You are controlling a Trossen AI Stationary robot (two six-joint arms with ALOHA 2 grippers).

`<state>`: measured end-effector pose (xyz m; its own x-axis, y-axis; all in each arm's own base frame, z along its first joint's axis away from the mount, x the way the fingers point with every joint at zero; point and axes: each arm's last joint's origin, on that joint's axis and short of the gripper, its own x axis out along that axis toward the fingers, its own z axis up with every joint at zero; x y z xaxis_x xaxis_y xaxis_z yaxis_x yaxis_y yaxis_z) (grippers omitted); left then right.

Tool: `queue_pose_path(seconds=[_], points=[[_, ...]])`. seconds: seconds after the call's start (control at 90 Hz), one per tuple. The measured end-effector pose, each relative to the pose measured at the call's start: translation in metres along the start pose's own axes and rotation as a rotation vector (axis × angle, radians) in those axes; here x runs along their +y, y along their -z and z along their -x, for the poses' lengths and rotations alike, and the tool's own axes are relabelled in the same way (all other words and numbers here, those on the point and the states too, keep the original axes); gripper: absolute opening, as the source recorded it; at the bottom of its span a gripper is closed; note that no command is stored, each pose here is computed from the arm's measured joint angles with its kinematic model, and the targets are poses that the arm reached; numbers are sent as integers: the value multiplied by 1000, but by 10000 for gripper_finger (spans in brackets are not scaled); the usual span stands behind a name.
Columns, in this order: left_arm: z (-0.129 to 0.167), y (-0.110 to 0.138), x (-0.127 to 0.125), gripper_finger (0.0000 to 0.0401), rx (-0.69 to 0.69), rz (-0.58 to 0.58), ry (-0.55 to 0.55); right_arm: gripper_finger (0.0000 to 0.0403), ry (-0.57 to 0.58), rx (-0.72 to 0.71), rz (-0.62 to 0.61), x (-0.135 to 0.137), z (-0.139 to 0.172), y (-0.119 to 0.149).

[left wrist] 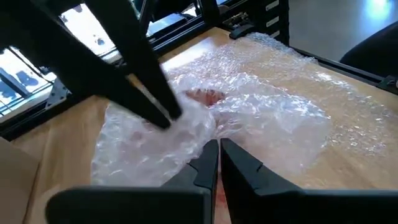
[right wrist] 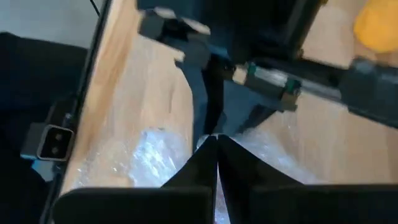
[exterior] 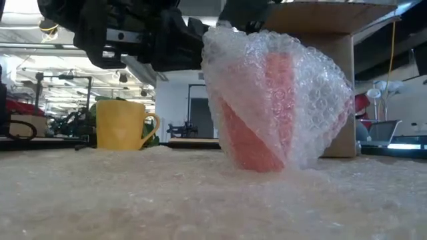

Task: Wrap mug
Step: Wrap the orange mug with the bubble wrap

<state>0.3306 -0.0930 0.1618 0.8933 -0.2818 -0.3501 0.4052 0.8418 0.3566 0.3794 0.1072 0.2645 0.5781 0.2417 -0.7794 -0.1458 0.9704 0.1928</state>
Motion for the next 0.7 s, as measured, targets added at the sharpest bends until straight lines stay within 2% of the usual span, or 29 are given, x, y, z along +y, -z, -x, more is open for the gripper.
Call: queue_pose_path(seconds=[0.189, 0.478, 0.7], points=[[0, 2, 0, 0, 18, 8, 8, 0, -7, 14, 7, -2, -2, 1], [0, 3, -2, 0, 17, 2, 47, 0, -100, 105, -2, 0, -2, 8], [0, 3, -1, 0, 14, -17, 47, 0, -144, 161, -12, -2, -21, 20]])
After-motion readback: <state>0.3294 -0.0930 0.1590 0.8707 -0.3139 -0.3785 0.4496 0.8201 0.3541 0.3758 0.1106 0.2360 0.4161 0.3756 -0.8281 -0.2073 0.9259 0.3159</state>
